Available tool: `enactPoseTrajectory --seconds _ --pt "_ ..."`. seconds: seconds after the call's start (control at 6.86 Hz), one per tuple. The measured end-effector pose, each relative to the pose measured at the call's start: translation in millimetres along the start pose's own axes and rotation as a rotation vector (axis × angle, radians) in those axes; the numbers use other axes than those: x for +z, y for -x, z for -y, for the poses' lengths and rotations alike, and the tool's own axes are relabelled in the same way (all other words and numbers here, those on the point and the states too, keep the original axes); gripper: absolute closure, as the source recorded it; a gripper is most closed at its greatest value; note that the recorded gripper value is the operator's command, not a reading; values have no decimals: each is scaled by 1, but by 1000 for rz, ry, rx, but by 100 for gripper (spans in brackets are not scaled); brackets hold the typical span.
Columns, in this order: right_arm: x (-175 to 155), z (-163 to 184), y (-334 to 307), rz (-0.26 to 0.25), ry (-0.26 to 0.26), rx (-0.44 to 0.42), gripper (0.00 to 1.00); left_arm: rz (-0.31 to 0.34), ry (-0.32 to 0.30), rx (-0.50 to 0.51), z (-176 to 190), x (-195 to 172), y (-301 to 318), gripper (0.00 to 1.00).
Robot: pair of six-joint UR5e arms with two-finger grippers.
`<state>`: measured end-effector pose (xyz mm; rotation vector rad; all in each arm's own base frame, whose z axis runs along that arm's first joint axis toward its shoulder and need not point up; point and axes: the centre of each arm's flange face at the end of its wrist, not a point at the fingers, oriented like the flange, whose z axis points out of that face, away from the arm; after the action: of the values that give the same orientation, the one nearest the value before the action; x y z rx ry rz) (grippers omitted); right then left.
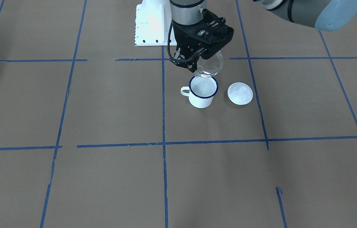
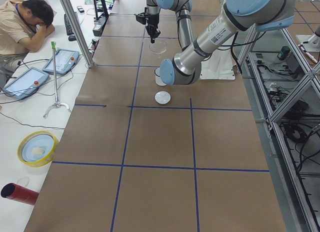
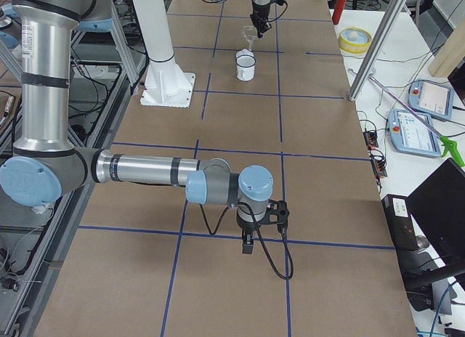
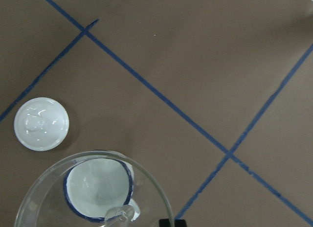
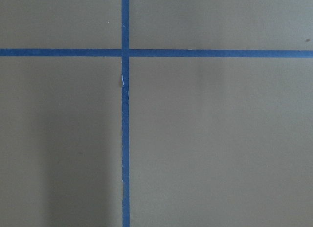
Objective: Place funnel on cup
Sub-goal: 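Lower the funnel spout into the mug and open the left gripper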
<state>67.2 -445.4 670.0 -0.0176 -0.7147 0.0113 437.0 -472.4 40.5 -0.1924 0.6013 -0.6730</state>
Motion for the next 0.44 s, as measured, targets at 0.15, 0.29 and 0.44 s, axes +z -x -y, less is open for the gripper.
enactPoseTrajectory --seconds 0.15,0.29,0.44 --pt "0 0 0 0 0 0 0 46 10 31 -15 29 -6 100" --pt "0 0 0 0 0 0 0 65 19 52 -25 52 -8 100" --pt "0 0 0 0 0 0 0 74 20 64 -29 72 -8 100"
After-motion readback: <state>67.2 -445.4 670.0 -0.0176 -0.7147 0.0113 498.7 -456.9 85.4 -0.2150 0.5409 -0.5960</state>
